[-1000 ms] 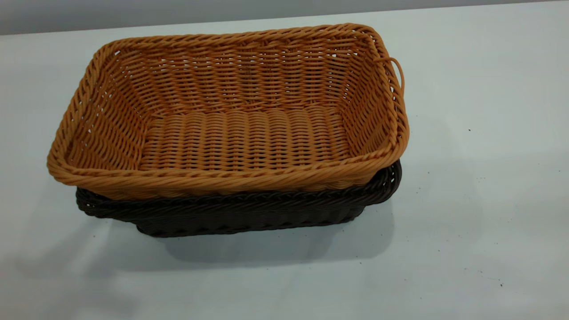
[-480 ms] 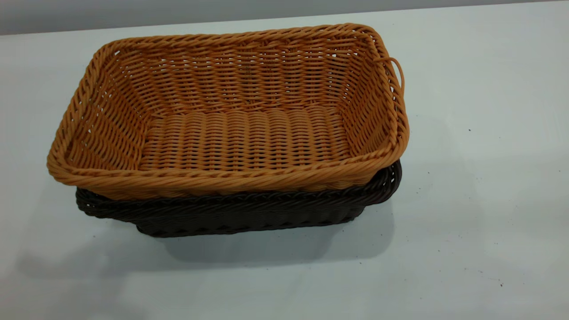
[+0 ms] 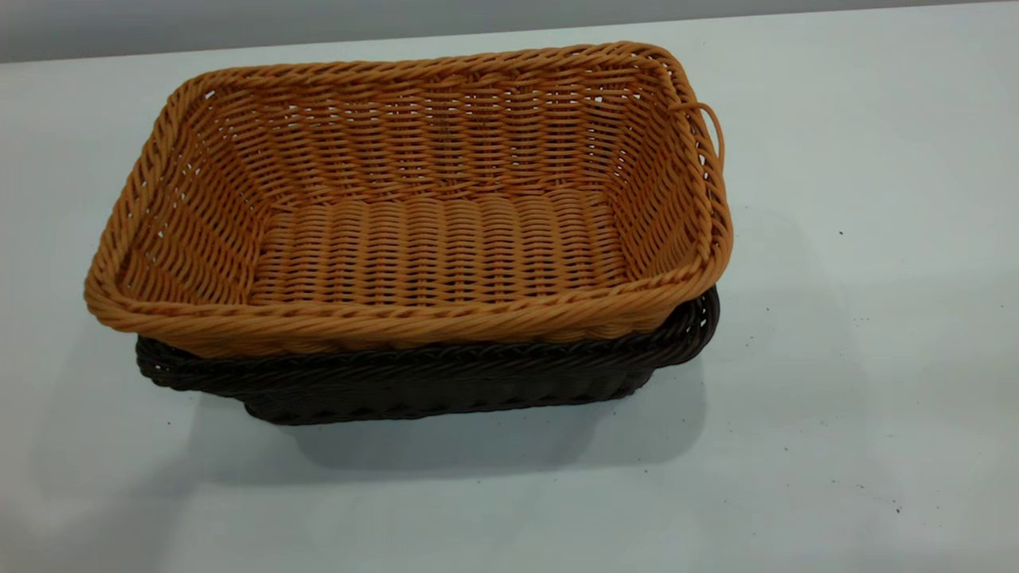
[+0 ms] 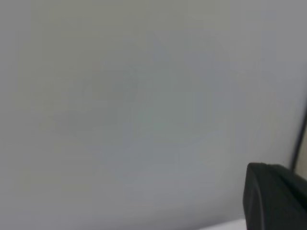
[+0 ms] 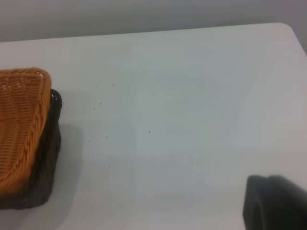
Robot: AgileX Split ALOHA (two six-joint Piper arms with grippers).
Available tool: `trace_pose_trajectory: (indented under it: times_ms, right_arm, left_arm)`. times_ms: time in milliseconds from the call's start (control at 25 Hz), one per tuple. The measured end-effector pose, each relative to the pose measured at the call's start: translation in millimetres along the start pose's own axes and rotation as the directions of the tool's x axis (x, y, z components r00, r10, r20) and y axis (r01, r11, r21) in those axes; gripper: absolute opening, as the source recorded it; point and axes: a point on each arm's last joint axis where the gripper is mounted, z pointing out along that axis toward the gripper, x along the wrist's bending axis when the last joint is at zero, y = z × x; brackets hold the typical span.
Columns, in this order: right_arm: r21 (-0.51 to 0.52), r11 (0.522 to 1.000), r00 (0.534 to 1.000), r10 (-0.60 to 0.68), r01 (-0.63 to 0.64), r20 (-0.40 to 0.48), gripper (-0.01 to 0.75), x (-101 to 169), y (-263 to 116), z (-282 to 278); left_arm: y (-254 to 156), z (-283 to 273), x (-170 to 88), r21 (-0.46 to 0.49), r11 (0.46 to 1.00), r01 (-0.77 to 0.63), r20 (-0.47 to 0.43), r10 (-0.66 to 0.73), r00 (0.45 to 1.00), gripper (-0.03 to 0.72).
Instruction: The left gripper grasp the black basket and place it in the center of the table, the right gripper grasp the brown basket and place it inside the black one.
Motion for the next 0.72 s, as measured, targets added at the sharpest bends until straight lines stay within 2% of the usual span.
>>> trace_pose_trajectory:
  times_ms: [120,240,360,480,560,600,680,720]
  right_arm:
    - [0.0,1.0,1.0,0.0,0.0,0.0,0.005,0,0,0]
    - [0.0,1.0,1.0,0.0,0.0,0.0,0.005,0,0,0]
    - [0.0,1.0,1.0,0.0,0.0,0.0,0.005,0,0,0]
    - [0.0,1.0,1.0,0.001,-0.001,0.0,0.005,0,0,0]
    - [0.0,1.0,1.0,0.001,-0.001,0.0,0.005,0,0,0]
    - [0.0,1.0,1.0,0.001,-0.001,0.0,0.005,0,0,0]
    - [0.0,1.0,1.0,0.001,-0.001,0.0,0.005,0,0,0]
    - [0.0,1.0,1.0,0.001,-0.001,0.0,0.005,0,0,0]
  left_arm:
    - [2,-7,-1,-0.027,0.993,-0.113,0.019,0.114,0.993,0.0]
    - [-2,-18,-7,-0.053,0.962,-0.267,0.084,0.271,0.959,-0.001]
    - [-4,-33,-16,-0.097,0.903,-0.419,0.18,0.43,0.885,-0.001]
    - [-7,-53,-25,-0.12,0.837,-0.534,0.308,0.542,0.782,-0.001]
    - [-17,-66,-29,-0.077,0.796,-0.6,0.411,0.573,0.709,-0.001]
    - [-21,-73,-29,-0.044,0.788,-0.614,0.442,0.566,0.696,-0.001]
    - [-31,-86,-27,0.057,0.78,-0.623,0.502,0.517,0.693,-0.001]
    - [-36,-92,-25,0.123,0.778,-0.616,0.517,0.479,0.709,-0.001]
